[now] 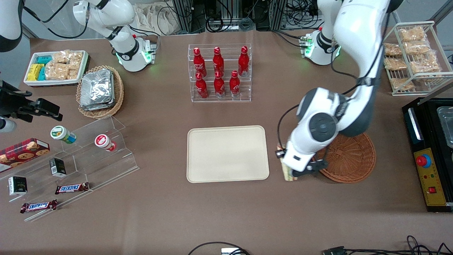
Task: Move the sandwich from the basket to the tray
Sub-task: 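Carry the sandwich with the left gripper over the cream tray, then lower the sandwich onto the tray and open the left gripper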
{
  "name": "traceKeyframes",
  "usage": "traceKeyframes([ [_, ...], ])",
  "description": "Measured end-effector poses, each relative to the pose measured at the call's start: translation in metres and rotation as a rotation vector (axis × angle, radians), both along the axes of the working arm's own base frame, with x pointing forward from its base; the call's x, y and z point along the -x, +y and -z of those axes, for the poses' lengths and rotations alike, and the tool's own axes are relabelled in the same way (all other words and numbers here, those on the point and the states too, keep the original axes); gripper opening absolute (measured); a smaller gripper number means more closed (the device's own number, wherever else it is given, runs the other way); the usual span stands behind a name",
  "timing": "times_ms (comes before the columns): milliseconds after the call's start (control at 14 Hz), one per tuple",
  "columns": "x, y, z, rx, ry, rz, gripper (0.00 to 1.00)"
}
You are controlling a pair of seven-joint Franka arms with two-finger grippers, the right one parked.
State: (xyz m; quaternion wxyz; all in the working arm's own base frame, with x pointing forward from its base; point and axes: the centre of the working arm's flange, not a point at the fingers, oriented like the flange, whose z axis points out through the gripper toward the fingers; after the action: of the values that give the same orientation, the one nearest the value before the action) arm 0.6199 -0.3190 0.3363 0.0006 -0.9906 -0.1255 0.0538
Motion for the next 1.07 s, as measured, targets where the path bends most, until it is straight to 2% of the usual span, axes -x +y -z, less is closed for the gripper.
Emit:
traceKeyframes([
  [286, 0.021, -0.052, 0.040, 0.000, 0.052, 0.005, 0.15],
  [571, 0.032, -0.068, 0.082, -0.007, 0.095, 0.025, 0.15],
  [714, 0.035, -0.073, 0.090, -0.002, 0.101, 0.032, 0.15],
  [1000, 0.033, -0.076, 0.087, 0.008, 0.089, 0.038, 0.19],
  [1071, 0.033, -0.075, 0.087, 0.008, 0.089, 0.038, 0.28],
])
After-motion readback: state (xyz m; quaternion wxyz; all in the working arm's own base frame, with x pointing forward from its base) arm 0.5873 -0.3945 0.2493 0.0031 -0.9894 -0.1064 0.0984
